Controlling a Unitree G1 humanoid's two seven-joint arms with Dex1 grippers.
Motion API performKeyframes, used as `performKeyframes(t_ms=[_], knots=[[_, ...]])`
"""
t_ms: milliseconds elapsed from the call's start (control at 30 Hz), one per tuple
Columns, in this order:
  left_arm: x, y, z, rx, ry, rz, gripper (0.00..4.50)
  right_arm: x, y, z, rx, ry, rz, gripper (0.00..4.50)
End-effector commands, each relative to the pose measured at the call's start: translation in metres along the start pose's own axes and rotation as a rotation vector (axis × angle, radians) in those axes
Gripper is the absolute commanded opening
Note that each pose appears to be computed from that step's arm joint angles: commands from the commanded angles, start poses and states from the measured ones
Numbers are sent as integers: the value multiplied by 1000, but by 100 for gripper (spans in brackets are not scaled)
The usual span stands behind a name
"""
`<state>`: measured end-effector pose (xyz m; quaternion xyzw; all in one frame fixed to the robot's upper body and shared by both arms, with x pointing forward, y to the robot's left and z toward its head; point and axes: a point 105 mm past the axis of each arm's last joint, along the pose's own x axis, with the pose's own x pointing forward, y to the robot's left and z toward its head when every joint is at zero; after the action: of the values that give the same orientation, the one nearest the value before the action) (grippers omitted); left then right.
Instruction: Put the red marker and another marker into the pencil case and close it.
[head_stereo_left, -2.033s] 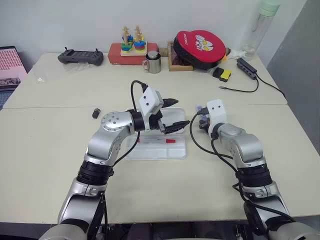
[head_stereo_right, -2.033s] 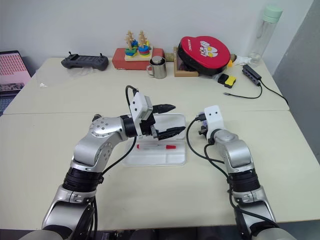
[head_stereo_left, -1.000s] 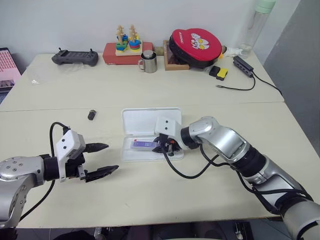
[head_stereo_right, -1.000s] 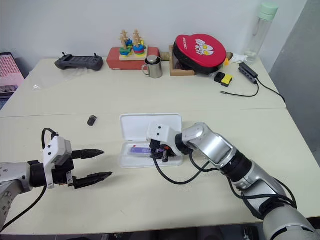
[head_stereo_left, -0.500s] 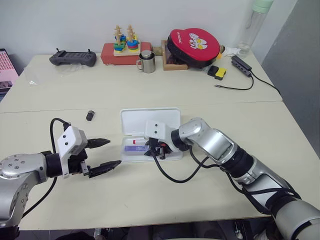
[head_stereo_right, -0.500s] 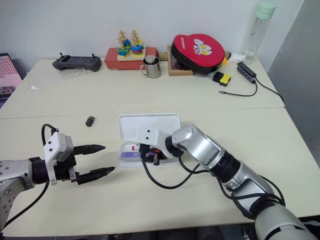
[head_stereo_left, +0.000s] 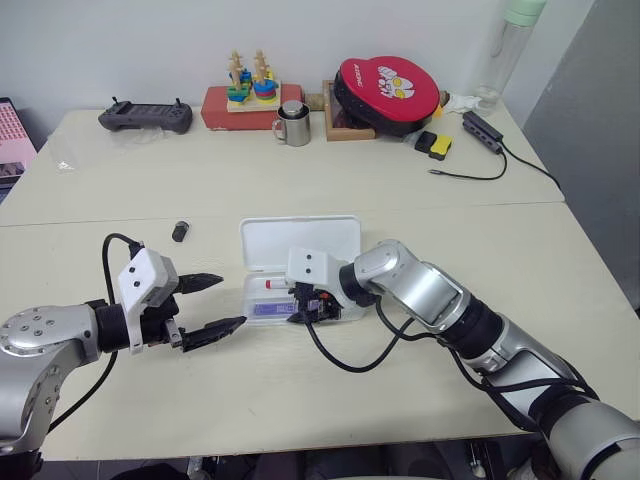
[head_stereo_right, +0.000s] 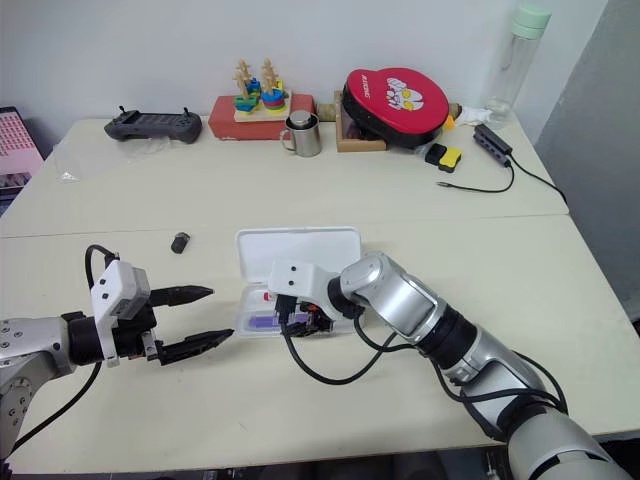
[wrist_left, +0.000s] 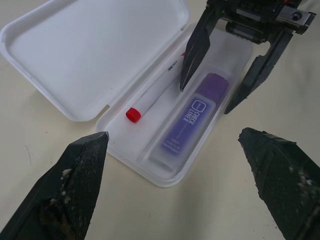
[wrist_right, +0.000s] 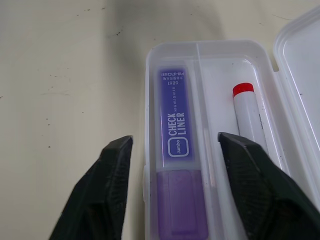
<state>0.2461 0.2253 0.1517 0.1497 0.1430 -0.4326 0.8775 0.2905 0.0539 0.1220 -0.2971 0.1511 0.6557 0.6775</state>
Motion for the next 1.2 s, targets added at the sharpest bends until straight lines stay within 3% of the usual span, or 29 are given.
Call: performKeyframes(t_ms=[33, 133, 300, 400, 567, 967, 1200], knots=[[-4, 17, 13, -33, -82, 103, 450, -14, -5, 27, -34, -123, -10, 388], [-9, 46, 15, -88, -129, 273, 450, -38, -10, 63, -2, -317, -11, 444], [-10, 102, 5, -140, -121, 582, 450, -82, -31, 106, 19, -556, -108, 444], [-9, 136, -4, -193, -109, 757, 450, -99, -49, 116, -10, -583, -220, 444], [5, 165, -31, -272, -22, 847, 450, -109, -61, 122, -20, -607, -302, 444], [52, 173, -75, -436, 64, 829, 450, -120, -67, 123, -8, -627, -366, 444], [53, 173, -87, -493, 70, 859, 320, -125, -65, 122, -2, -627, -354, 450]])
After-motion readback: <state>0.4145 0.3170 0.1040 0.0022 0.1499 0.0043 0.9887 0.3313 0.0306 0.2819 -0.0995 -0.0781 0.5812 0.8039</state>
